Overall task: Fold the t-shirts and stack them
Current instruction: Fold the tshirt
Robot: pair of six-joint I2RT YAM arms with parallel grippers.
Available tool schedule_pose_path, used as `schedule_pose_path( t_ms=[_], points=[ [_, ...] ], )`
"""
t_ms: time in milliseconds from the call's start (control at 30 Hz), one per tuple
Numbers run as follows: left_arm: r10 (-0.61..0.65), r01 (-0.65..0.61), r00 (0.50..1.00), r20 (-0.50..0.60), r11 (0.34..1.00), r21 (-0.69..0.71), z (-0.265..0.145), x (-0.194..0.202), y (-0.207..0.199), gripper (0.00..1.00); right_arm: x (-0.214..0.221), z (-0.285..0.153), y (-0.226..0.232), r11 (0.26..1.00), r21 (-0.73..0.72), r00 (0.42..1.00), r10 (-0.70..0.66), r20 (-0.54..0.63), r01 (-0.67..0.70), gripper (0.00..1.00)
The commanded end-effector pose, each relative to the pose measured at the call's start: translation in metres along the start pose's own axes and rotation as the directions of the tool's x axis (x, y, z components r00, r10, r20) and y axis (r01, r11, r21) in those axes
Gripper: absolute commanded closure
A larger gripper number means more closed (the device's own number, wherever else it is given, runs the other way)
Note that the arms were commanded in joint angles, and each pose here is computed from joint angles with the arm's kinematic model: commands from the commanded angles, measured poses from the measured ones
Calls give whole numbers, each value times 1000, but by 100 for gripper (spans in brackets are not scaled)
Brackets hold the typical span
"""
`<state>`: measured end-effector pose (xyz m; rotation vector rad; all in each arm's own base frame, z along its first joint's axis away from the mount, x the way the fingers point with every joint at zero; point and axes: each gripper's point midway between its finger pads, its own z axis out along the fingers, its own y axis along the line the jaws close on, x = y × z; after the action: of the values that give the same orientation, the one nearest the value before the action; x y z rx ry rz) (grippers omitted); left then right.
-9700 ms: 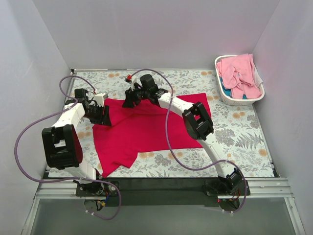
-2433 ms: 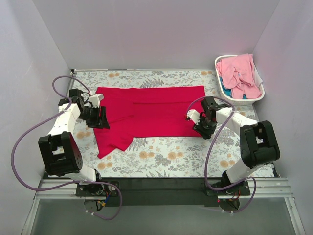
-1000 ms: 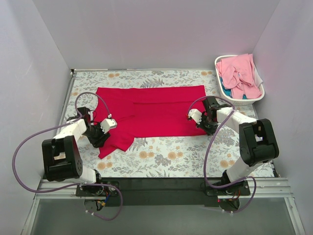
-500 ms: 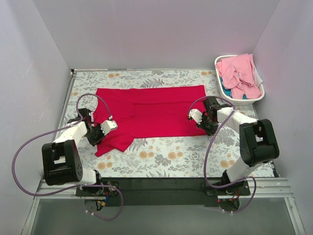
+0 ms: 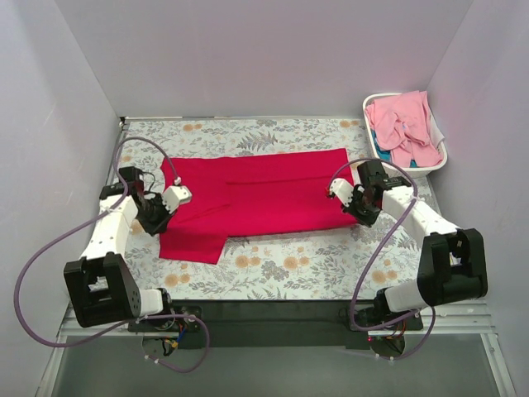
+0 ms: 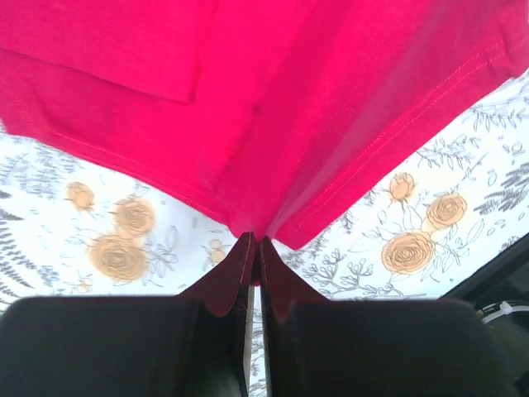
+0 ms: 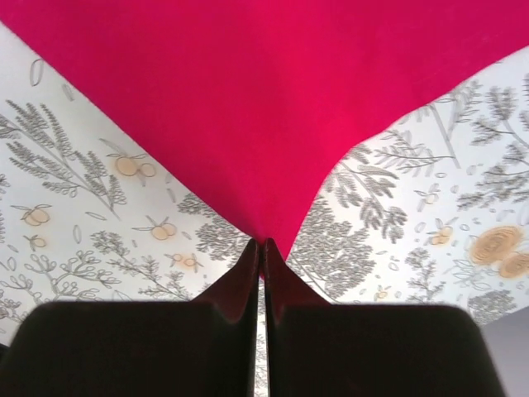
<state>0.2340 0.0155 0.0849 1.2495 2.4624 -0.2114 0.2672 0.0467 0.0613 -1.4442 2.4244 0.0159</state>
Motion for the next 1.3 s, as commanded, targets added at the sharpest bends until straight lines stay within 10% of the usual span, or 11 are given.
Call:
schedule_pose_path(
  t_ms=[0,1267],
  points=[
    [-66,66,996,57,998,8,-12,-22,14,100,-12,-14,-24,999,31,1000,-11,17,10,99],
    [-308,321,937,167,945,-59,37,-102,169,100,-78,52,-155,997,55,998,-54,-33,55,99]
  ],
)
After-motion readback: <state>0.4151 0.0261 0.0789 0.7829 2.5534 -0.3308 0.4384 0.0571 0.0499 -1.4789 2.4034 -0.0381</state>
